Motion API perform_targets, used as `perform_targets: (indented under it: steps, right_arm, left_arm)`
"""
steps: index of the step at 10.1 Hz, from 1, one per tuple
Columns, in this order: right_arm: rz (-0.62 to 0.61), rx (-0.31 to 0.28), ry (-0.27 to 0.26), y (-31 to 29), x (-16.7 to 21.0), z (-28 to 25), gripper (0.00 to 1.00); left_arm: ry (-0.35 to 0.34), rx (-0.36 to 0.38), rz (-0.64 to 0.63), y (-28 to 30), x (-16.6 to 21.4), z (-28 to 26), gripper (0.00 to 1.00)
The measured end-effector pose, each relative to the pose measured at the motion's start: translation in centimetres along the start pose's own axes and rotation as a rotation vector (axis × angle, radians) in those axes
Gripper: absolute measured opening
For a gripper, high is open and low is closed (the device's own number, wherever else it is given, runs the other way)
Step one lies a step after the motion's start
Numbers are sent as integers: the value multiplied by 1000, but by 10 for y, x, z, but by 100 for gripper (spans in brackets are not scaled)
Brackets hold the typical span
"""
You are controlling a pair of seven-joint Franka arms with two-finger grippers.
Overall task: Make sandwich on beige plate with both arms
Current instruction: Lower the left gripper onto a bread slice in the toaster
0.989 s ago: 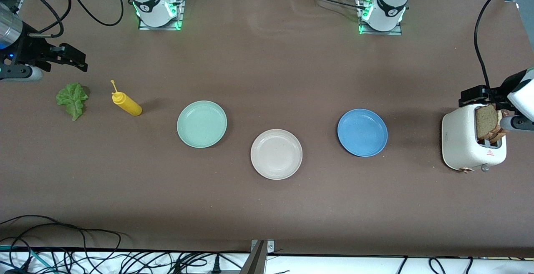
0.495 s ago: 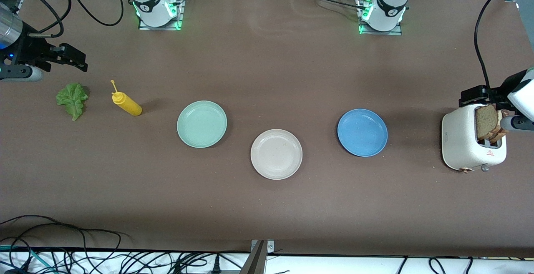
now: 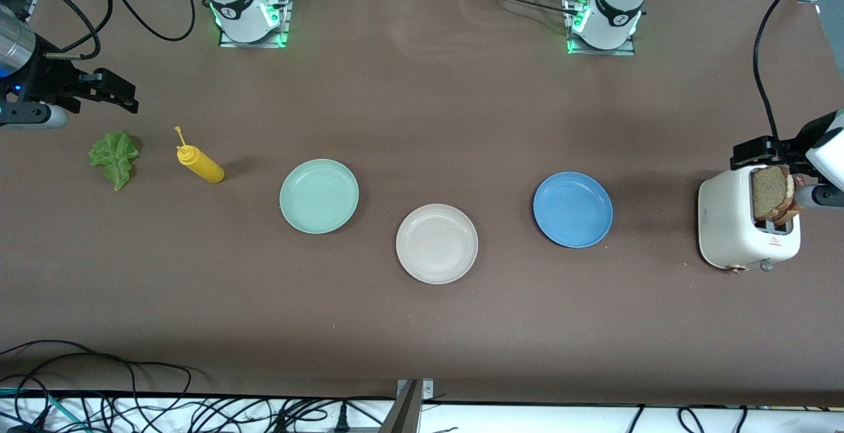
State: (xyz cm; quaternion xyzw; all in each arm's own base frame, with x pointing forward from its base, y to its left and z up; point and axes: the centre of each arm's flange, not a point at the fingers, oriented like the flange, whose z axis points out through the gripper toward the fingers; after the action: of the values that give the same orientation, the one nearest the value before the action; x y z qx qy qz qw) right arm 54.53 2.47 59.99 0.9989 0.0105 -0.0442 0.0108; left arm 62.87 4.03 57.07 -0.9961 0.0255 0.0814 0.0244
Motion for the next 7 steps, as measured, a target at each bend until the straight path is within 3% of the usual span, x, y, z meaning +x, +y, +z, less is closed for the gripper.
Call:
perform_targets:
  steps: [4, 7]
  right_arm:
    - [5, 0, 0, 3, 0, 0, 100]
    - [8, 0, 0, 4, 0, 0, 100]
  left_arm:
    - [-3, 55, -65, -44, 4, 13, 100]
    - [-70, 54, -97, -83, 54, 119, 100]
